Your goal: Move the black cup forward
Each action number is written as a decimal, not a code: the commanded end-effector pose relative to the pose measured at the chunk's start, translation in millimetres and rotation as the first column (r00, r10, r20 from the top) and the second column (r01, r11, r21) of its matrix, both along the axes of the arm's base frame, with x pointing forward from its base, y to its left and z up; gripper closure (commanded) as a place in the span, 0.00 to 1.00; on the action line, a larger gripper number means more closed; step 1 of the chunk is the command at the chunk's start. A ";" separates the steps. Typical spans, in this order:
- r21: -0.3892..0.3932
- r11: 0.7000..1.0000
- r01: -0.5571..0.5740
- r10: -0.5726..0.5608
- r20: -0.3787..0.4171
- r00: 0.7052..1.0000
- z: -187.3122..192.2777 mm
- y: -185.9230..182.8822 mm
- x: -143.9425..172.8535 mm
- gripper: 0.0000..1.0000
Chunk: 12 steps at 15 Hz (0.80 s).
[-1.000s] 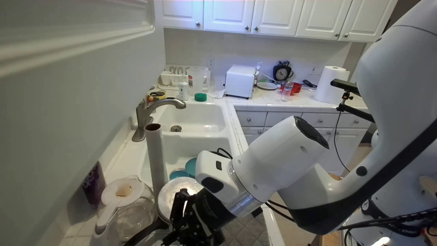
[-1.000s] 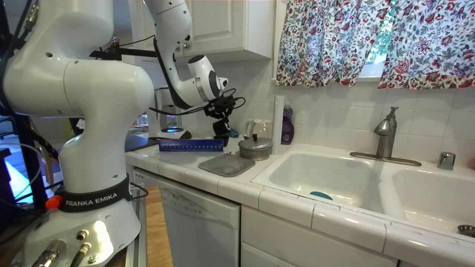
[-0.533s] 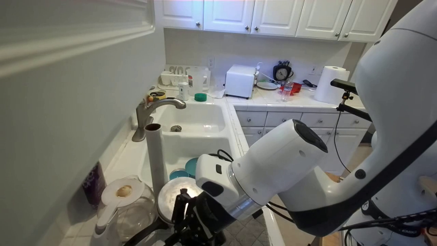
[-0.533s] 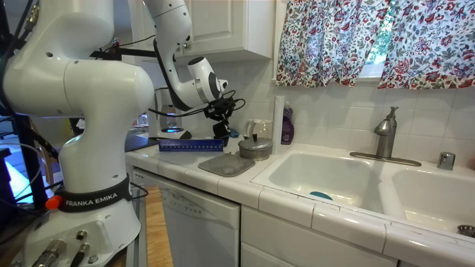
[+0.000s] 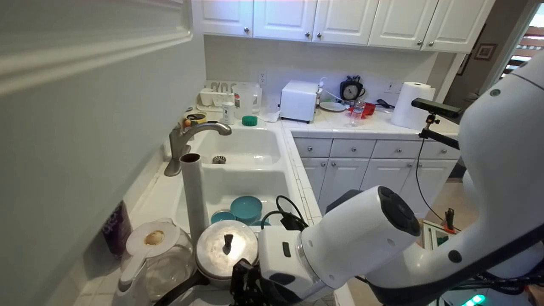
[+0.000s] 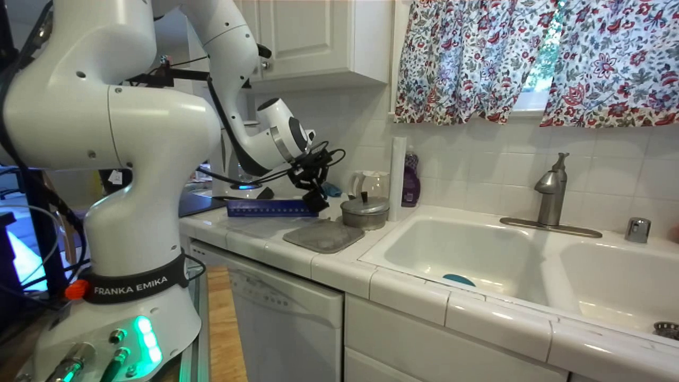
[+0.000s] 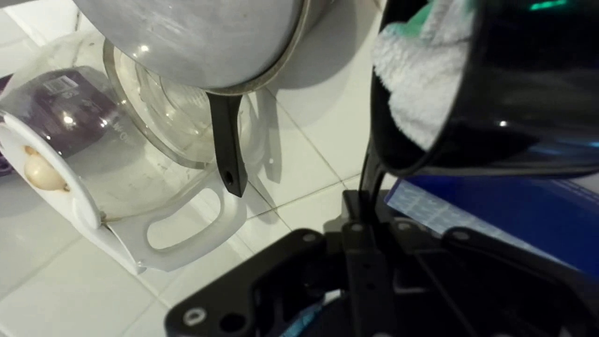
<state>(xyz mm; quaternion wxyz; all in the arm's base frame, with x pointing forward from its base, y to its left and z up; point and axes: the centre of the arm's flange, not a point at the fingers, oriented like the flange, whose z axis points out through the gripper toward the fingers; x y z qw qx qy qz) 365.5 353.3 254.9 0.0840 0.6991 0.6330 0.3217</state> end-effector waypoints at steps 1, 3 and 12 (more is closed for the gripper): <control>-0.062 0.997 -0.044 0.048 0.068 0.996 -9.1 -11.5 -48.3 0.99; -0.086 0.995 -0.048 0.055 0.086 0.995 -10.1 -18.7 -60.8 0.99; -0.029 0.954 -0.298 0.299 0.120 0.947 -40.8 -18.5 -108.9 0.99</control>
